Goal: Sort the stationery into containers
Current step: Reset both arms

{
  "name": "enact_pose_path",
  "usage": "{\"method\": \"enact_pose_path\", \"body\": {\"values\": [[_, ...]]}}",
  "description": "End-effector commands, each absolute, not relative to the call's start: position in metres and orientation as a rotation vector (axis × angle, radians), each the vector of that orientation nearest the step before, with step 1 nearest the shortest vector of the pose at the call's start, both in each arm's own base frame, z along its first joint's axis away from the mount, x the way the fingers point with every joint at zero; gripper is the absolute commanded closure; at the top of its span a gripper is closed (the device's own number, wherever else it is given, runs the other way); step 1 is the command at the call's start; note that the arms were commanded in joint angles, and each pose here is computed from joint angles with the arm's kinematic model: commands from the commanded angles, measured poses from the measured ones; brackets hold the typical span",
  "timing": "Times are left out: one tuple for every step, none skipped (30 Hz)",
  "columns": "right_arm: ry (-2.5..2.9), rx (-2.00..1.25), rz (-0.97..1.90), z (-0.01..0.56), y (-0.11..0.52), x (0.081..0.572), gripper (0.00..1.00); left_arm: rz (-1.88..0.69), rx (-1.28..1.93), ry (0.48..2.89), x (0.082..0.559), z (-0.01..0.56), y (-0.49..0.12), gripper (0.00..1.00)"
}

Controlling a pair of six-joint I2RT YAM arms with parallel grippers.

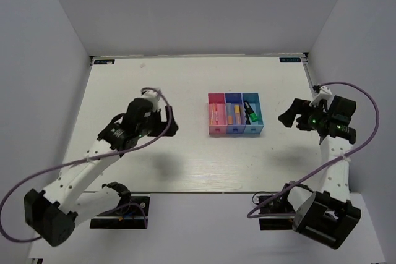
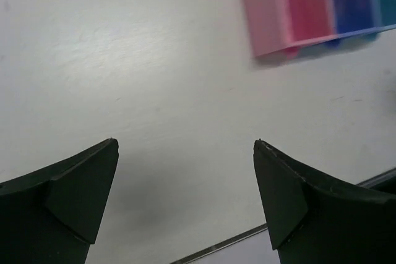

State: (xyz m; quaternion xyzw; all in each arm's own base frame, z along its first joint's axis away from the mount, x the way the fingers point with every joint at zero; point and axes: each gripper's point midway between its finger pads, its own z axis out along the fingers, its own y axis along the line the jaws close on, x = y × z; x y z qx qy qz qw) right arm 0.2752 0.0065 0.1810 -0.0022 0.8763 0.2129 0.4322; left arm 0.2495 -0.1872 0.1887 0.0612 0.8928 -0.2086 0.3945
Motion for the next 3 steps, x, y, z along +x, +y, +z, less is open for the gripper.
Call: {"method": "enact_pose_path", "body": {"values": [[2.179, 0.066, 0.393, 0.177, -0.013, 0.286, 0.10, -0.436, 0.104, 2.344, 0.232, 0.157, -0.139, 0.00], [2.195, 0.079, 0.398, 0.175, -0.012, 0.284, 0.10, -0.445, 0.102, 2.366, 0.226, 0.147, -0.134, 0.00], [2.187, 0.065, 0.404, 0.176, -0.011, 0.284, 0.10, -0.455, 0.088, 2.368, 0.222, 0.142, -0.128, 0.00]]}}
